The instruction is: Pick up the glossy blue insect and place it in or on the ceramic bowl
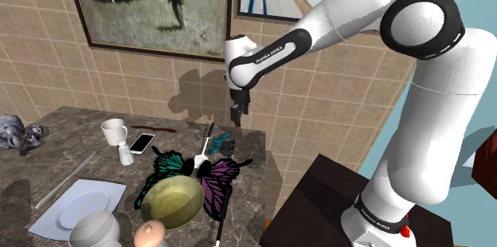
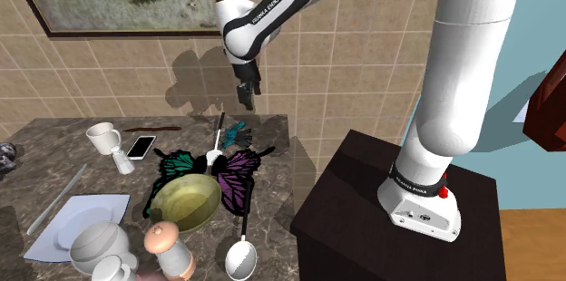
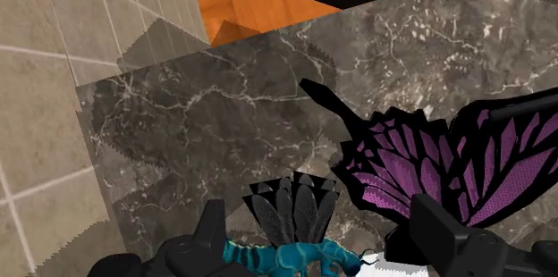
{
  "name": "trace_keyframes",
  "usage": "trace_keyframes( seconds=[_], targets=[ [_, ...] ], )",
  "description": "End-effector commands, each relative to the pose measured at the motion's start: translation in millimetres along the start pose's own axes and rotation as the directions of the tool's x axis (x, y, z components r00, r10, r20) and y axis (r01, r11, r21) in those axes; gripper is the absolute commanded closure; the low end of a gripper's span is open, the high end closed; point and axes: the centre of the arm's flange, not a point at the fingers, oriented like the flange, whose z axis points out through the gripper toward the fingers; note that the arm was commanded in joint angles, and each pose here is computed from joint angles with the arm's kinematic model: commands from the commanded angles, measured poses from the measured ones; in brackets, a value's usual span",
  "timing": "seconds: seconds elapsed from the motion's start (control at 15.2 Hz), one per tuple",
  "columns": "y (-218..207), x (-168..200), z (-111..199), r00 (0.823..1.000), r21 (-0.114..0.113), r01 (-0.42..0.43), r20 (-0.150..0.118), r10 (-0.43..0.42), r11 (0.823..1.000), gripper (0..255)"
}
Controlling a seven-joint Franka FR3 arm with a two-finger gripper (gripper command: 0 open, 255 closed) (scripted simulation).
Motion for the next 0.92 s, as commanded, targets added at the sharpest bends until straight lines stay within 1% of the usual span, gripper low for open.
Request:
trace_keyframes(
  seconds=[0.0, 0.86],
  targets=[
    [-2, 24, 16, 1.0, -0.009, 0.015, 0.001, -0.015, 1.0, 0],
    [-5, 162, 120, 0.993, -0.064, 0.113, 0.017, -0.113, 0.991, 0]
  ],
)
